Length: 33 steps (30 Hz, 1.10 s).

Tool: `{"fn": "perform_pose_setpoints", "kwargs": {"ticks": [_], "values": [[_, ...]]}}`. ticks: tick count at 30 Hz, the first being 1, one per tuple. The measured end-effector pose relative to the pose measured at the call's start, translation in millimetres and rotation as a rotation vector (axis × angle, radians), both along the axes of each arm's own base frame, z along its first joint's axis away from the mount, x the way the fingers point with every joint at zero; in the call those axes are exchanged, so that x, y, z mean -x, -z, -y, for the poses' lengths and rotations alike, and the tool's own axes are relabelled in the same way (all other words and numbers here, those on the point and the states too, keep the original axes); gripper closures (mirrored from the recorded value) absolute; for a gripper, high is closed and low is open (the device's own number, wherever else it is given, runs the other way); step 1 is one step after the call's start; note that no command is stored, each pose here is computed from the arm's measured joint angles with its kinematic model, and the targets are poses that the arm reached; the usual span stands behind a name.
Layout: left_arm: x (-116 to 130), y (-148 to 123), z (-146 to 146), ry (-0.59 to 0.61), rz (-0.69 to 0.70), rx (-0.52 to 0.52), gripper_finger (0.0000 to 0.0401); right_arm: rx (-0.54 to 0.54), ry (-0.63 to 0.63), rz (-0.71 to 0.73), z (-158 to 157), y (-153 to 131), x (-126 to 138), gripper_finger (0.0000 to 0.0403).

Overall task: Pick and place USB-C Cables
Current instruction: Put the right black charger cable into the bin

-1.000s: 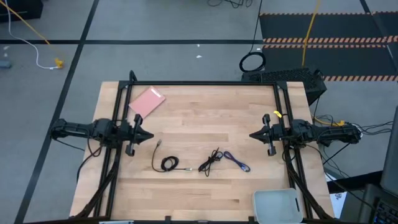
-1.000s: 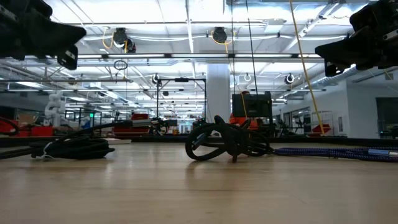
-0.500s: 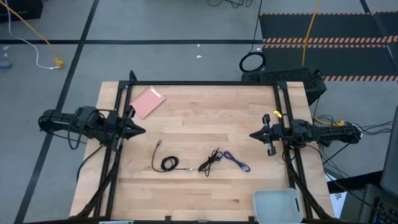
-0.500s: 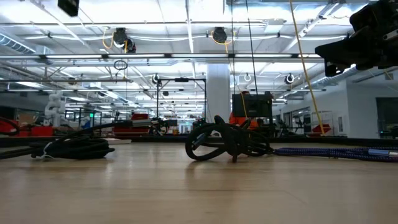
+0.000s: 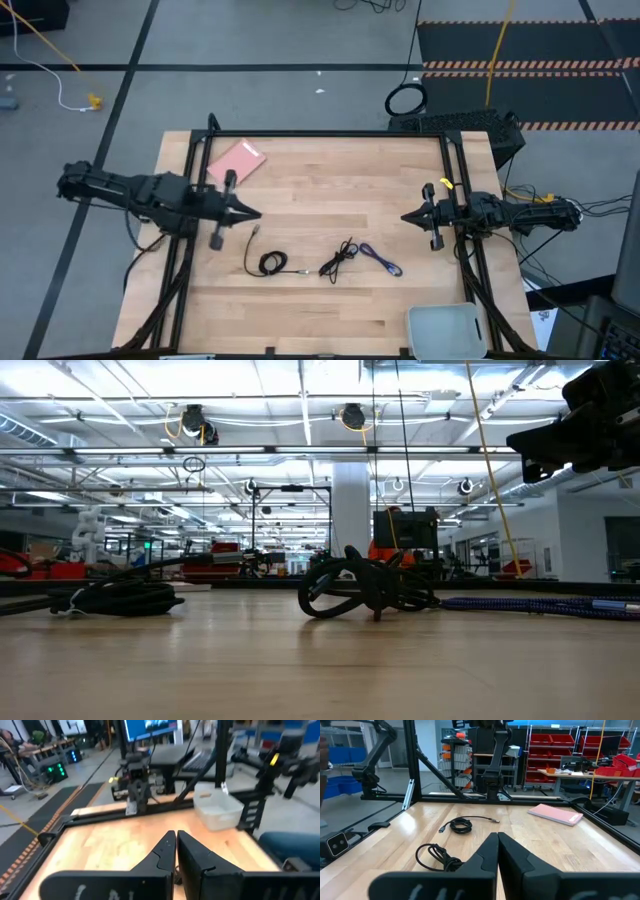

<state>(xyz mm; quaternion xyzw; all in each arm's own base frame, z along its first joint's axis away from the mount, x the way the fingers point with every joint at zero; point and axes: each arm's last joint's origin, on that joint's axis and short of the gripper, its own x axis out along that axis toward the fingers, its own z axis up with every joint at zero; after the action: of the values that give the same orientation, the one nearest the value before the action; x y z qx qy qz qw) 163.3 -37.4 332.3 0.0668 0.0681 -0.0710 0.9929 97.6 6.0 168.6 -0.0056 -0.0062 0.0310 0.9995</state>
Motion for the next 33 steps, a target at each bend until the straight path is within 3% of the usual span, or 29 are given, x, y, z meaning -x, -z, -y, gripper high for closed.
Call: {"fn": "perform_pose_setpoints", "kwargs": {"ticks": [12, 18, 26, 29, 33], "values": [[-66.8, -4.9, 16.0, -0.007, -0.181, -0.046, 0.038, 0.0, 0.0, 0.0, 0.0, 0.0, 0.0, 0.0403], [-90.7, 5.9, 23.2, 0.009, -0.354, -0.11, 0.0379, 0.0, 0.0, 0.0, 0.0, 0.0, 0.0, 0.0403], [-125.8, 19.7, 27.1, -0.007, -0.44, -0.119, 0.0379, 0.0, 0.0, 0.0, 0.0, -0.1, 0.0, 0.0403], [-136.8, 25.8, 29.5, -0.012, -0.472, -0.109, 0.0365, 0.0, 0.0, 0.001, 0.0, -0.1, 0.0, 0.0403], [-147.8, 39.9, 30.5, -0.027, -0.536, -0.097, 0.0313, 0.0, 0.0, 0.0, 0.0, 0.0, 0.0, 0.0403]]}}
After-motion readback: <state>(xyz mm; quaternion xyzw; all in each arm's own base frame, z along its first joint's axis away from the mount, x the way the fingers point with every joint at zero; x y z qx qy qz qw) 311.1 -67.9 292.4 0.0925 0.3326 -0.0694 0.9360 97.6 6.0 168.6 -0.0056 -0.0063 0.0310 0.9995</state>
